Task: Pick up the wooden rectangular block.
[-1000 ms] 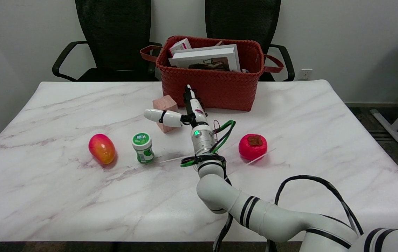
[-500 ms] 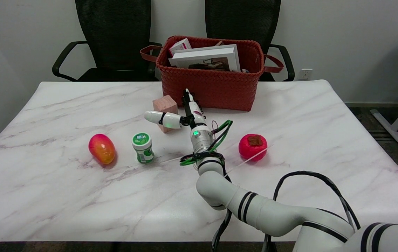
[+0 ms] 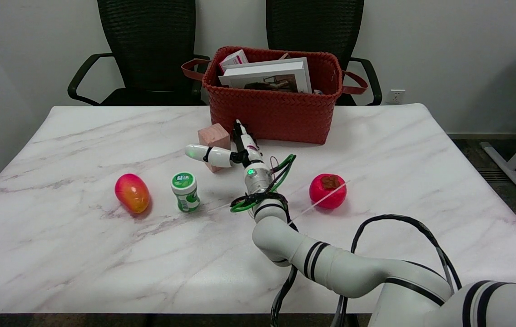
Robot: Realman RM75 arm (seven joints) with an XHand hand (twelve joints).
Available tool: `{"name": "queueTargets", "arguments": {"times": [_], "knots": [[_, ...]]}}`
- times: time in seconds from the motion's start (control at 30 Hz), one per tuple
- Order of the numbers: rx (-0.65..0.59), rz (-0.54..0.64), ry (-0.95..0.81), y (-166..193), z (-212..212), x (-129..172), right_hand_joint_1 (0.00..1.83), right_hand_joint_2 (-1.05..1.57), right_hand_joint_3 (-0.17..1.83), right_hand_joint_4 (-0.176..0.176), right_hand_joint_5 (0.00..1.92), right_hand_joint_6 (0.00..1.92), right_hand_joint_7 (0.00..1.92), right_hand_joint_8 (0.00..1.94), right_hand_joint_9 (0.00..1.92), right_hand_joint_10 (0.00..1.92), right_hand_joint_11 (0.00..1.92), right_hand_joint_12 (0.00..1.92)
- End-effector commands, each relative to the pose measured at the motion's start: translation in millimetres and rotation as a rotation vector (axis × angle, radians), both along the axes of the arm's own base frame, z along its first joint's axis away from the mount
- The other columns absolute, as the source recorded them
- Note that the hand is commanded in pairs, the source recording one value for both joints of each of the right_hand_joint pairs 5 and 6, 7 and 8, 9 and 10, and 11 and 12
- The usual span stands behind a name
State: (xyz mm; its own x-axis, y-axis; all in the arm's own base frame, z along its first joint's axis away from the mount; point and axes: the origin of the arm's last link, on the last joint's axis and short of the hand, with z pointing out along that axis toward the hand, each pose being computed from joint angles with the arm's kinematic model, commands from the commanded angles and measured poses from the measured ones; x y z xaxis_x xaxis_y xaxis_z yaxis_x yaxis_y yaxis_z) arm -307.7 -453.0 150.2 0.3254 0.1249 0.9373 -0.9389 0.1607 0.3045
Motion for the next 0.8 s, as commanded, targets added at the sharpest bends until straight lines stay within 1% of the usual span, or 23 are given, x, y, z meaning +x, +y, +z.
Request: {"name": "queueTargets", "arguments": {"times": [0.03,0.43,0.57,0.7,0.8], "knots": [[0.017,-0.034,-0.008,-7.7,-0.4,-5.6,0.84,0.40,-0.08,0.000,0.00,0.00,0.13,0.13,0.16,0.16,0.00,0.00],[0.015,-0.051,0.016,-10.9,2.2,-8.7,0.84,0.40,-0.09,0.000,0.00,0.00,0.12,0.12,0.14,0.14,0.00,0.00],[0.015,-0.053,0.022,-12.3,2.4,-8.4,0.88,0.43,-0.17,0.000,0.00,0.00,0.11,0.11,0.14,0.14,0.00,0.00],[0.007,-0.069,0.031,-12.5,4.9,-12.2,0.92,0.46,-0.17,0.000,0.00,0.00,0.10,0.10,0.13,0.13,0.00,0.00],[0.016,-0.058,0.028,-14.8,-1.1,-7.1,0.94,0.46,-0.17,0.000,0.00,0.00,0.11,0.11,0.13,0.13,0.00,0.00]]}}
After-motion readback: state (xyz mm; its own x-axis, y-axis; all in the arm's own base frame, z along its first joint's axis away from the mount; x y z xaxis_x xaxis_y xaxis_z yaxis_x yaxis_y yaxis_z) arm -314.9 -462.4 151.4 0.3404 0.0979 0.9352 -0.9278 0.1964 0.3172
